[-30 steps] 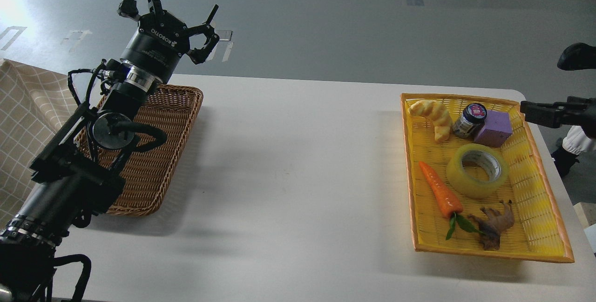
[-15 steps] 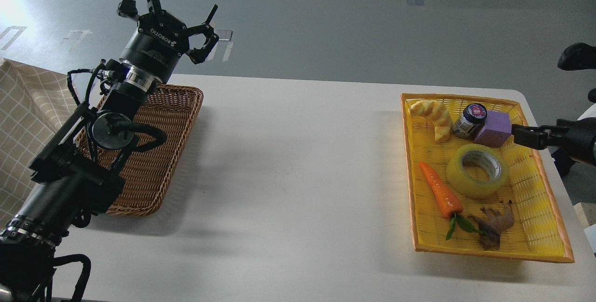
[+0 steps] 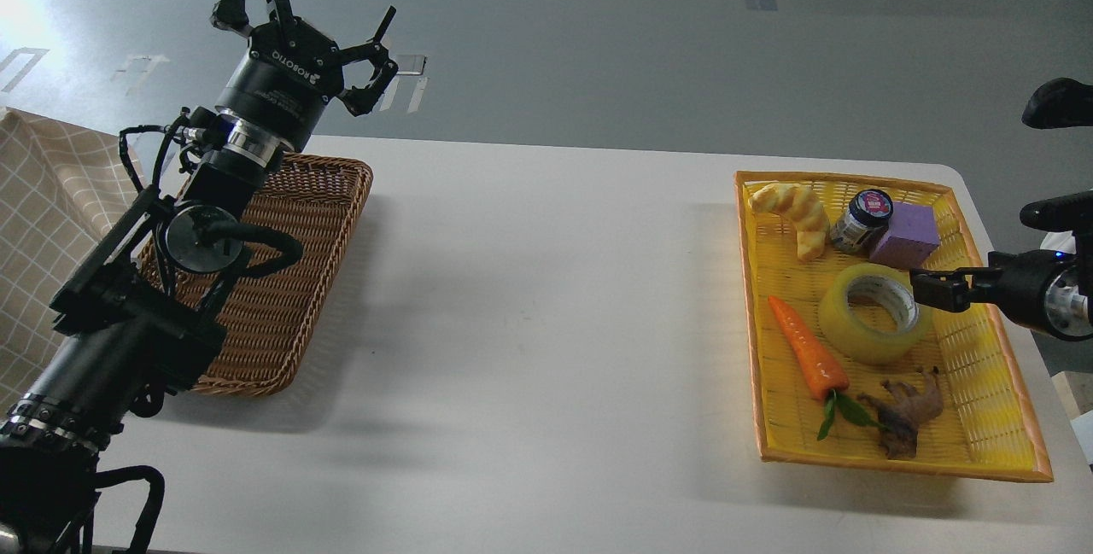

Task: Place and transfer tape with both arms
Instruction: 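Lower the right gripper into the tape roll's center on the tray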

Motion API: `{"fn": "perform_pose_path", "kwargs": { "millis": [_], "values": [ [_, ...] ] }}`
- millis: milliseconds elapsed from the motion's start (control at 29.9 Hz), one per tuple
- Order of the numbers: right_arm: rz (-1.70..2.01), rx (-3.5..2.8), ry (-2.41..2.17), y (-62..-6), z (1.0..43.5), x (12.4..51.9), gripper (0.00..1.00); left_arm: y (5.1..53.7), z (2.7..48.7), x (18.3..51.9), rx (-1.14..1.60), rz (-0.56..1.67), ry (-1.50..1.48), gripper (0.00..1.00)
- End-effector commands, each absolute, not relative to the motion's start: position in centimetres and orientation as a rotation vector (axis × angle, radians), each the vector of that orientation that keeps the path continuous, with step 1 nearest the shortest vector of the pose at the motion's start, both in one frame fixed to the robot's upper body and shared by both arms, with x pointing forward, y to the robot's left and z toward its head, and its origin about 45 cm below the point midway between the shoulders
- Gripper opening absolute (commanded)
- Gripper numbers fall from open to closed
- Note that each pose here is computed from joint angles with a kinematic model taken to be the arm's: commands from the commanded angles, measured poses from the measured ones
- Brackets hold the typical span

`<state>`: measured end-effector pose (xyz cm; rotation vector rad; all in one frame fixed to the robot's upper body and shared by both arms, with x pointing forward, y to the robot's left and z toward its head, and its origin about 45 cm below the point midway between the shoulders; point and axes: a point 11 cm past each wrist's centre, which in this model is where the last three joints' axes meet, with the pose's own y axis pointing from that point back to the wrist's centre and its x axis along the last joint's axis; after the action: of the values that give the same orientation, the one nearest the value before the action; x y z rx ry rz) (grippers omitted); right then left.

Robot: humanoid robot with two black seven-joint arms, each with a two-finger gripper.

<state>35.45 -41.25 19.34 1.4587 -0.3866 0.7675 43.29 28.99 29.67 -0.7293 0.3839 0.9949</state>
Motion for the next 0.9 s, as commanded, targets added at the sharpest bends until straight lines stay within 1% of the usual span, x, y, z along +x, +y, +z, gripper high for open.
{"fn": "perform_pose_path", "kwargs": {
  "millis": [0,268,535,568,702,803,869],
  "values": [
    [0.767,1.46,-0.366,-41.0,18.8,35.2,0.97,29.0,29.6,43.3,-0.73,0.995,0.386,0.98],
    [0.781,1.449,-0.326,-40.2,17.6,35.3,0.96,29.1,29.7,43.3,-0.732,0.997,0.384,0.98],
    [0.769,1.459,-0.33,-39.8,16.9,35.6,0.89,29.1,29.7,43.3,-0.732,0.997,0.384,0.98],
    [0.765,1.458,-0.331,-39.9,16.8,35.6,0.85,29.1,29.7,43.3,-0.731,0.997,0.384,0.98],
    [0.753,1.463,-0.335,-39.7,16.3,35.8,0.81,29.0,29.7,43.3,-0.733,0.996,0.383,0.98],
    [0.754,1.47,-0.335,-39.4,16.1,35.8,0.75,29.1,29.7,43.3,-0.731,0.997,0.384,0.98],
    [0.75,1.474,-0.335,-39.3,15.9,35.9,0.69,29.1,29.7,43.3,-0.731,0.997,0.384,0.98]
  ]
}}
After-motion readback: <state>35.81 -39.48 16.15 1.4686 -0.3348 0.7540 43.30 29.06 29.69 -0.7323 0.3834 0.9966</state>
